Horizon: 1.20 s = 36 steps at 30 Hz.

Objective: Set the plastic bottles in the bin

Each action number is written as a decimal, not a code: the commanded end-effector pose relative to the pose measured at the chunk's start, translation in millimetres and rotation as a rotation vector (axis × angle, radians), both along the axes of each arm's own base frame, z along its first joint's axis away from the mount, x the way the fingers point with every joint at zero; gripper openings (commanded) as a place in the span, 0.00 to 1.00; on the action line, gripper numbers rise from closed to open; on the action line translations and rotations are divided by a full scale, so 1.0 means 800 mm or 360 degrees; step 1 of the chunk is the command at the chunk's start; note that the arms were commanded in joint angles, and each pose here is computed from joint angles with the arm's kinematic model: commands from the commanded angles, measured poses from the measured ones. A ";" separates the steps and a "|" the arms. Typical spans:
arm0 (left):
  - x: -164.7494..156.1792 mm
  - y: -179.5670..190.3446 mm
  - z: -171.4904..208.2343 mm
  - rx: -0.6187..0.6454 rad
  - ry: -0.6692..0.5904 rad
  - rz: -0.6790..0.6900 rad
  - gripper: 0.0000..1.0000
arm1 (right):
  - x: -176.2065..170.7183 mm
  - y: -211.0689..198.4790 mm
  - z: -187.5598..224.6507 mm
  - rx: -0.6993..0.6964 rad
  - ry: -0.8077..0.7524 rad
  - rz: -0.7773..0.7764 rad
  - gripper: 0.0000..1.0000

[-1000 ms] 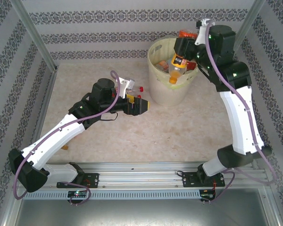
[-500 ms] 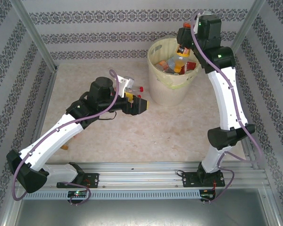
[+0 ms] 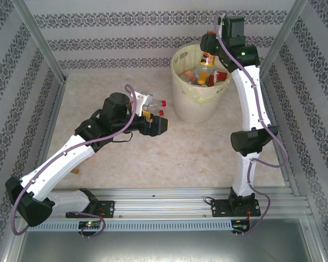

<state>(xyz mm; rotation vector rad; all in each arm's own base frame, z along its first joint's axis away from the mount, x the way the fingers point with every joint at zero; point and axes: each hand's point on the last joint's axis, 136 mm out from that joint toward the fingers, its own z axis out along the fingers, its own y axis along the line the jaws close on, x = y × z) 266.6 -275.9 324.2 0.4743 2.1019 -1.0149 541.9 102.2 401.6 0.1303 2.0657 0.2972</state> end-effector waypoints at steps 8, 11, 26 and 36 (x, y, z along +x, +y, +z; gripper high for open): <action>-0.004 0.020 -0.006 0.0042 -0.0007 0.0070 1.00 | -0.007 0.020 -0.063 0.0175 0.0313 0.0139 0.66; -0.004 0.021 -0.008 0.0063 -0.0011 0.0074 1.00 | -0.009 0.011 -0.055 0.0200 0.0302 0.0104 0.76; 0.012 0.039 -0.049 0.0494 -0.0018 0.0036 1.00 | -0.092 0.001 0.012 0.0141 0.0178 0.0219 0.93; 0.059 0.071 -0.094 0.0649 0.0124 0.0047 1.00 | -0.193 0.045 0.004 0.0187 0.0095 0.0506 0.98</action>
